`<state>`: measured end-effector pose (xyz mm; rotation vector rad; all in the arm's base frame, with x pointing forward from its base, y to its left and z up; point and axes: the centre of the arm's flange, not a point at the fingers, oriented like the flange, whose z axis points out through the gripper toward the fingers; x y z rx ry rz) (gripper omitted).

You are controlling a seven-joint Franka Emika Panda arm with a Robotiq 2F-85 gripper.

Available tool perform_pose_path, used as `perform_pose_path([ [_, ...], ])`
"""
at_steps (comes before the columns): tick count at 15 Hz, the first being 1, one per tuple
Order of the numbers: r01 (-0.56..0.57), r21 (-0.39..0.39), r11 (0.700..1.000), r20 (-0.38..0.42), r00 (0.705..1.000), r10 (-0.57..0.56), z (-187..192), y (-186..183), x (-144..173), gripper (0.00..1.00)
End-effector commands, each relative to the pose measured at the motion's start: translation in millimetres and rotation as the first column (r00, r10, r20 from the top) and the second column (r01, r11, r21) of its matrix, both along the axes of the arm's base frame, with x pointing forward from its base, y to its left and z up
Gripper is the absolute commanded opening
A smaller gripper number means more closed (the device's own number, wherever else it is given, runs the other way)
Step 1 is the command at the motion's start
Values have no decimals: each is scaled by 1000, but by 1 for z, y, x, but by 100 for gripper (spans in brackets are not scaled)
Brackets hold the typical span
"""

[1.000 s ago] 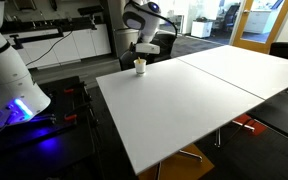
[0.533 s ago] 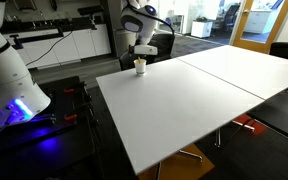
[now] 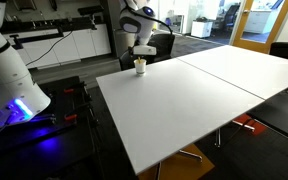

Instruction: Remove the object from the white cup and place it on the table

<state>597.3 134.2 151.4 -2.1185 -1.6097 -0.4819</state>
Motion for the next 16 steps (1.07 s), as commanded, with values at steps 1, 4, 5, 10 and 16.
perform_pose_path([
  [1, 27, -29, 999, 37, 999, -26, -5, 2, 9, 57],
  [4, 41, -50, 998, 51, 998, -38, -12, 3, 11, 50],
  [5, 41, -55, 998, 54, 998, -38, -15, 3, 12, 47],
  [10, 21, -76, 997, 61, 998, -16, -28, 10, 14, 35],
  [16, 2, -85, 996, 61, 998, 3, -32, 20, 21, 33],
])
